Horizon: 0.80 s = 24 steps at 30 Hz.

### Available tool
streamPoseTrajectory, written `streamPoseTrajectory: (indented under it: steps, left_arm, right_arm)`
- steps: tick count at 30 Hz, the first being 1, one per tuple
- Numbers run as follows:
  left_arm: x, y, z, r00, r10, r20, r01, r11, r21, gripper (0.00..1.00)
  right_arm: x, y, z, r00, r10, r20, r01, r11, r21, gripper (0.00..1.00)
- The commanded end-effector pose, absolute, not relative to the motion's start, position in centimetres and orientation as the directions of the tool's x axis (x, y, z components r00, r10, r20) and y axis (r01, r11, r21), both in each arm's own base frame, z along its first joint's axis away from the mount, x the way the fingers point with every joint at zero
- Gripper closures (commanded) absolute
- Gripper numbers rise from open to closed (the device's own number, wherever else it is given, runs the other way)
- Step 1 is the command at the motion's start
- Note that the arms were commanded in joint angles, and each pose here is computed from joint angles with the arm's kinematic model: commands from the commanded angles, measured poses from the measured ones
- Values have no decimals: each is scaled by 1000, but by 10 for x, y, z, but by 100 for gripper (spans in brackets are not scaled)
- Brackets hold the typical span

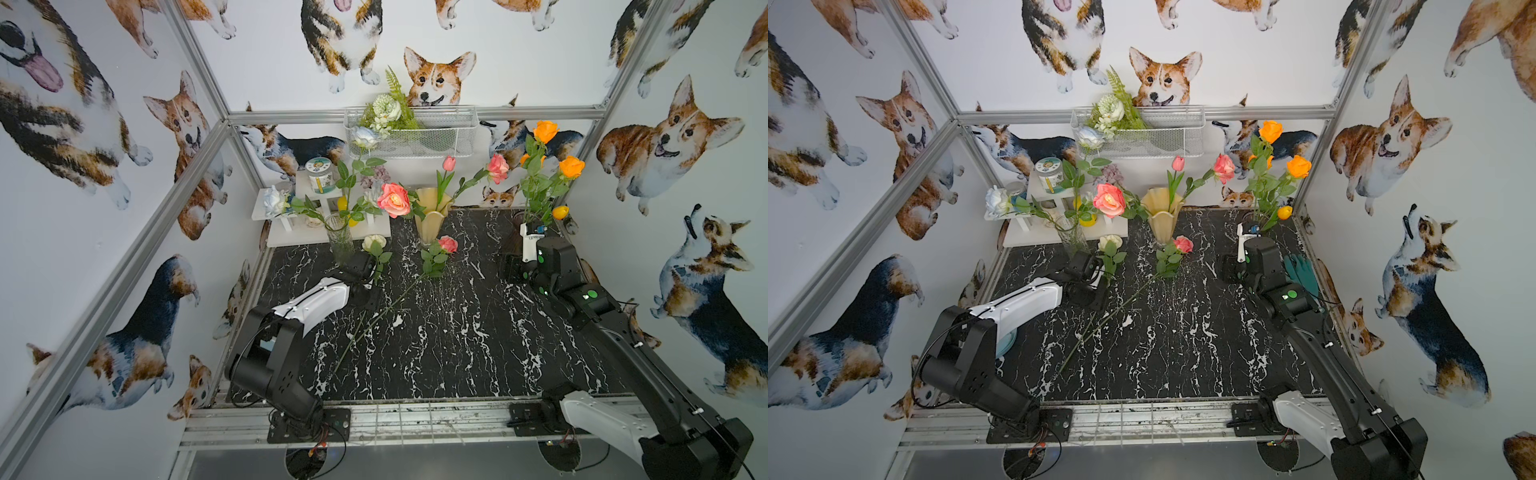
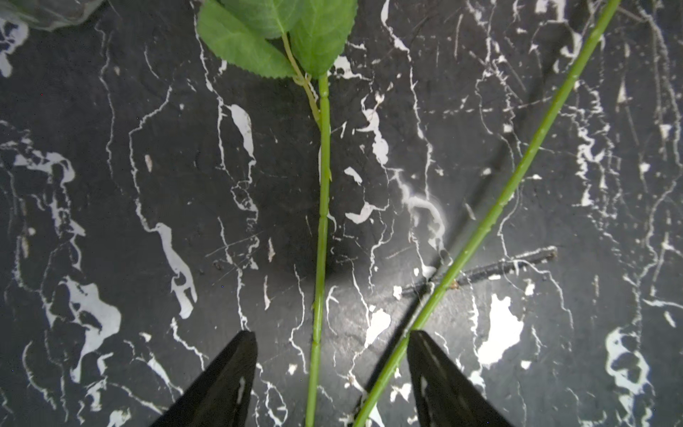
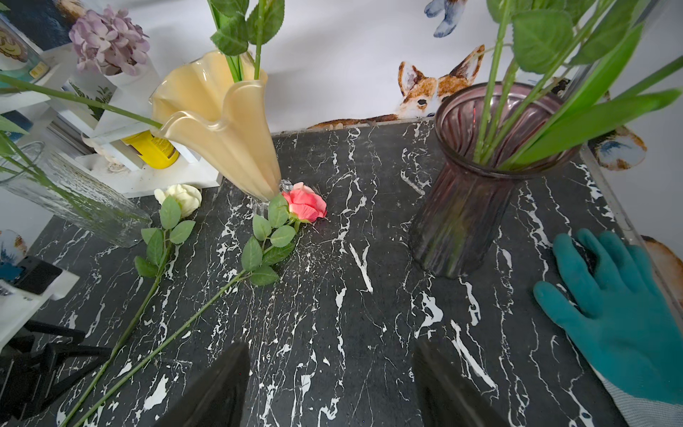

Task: Arrange the flowers in different vases according to their variety
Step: Pick up the flower at the center of the board.

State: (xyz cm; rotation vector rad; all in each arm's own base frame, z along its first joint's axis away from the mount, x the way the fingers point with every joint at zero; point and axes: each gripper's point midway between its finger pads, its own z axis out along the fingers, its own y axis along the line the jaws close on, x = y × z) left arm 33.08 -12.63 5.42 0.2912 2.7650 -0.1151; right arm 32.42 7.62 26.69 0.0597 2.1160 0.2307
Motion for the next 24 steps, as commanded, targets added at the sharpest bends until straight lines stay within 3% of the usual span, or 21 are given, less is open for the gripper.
streamPoseTrajectory:
  steps: [1, 13, 24]
  left_arm:
    - [339, -125, 53, -914, 206, -349, 228, 973, -23, 33]
    - [364, -125, 33, -936, 229, -268, 236, 972, 5, 47]
    - [362, -126, 12, -951, 246, -189, 249, 968, 7, 52]
  right_arm:
    - [319, 78, 263, -549, 146, -823, -50, 977, 207, 25]
    - [316, 81, 260, -566, 159, -809, -55, 972, 229, 25]
    - [317, 81, 251, -582, 149, -799, -51, 975, 218, 25]
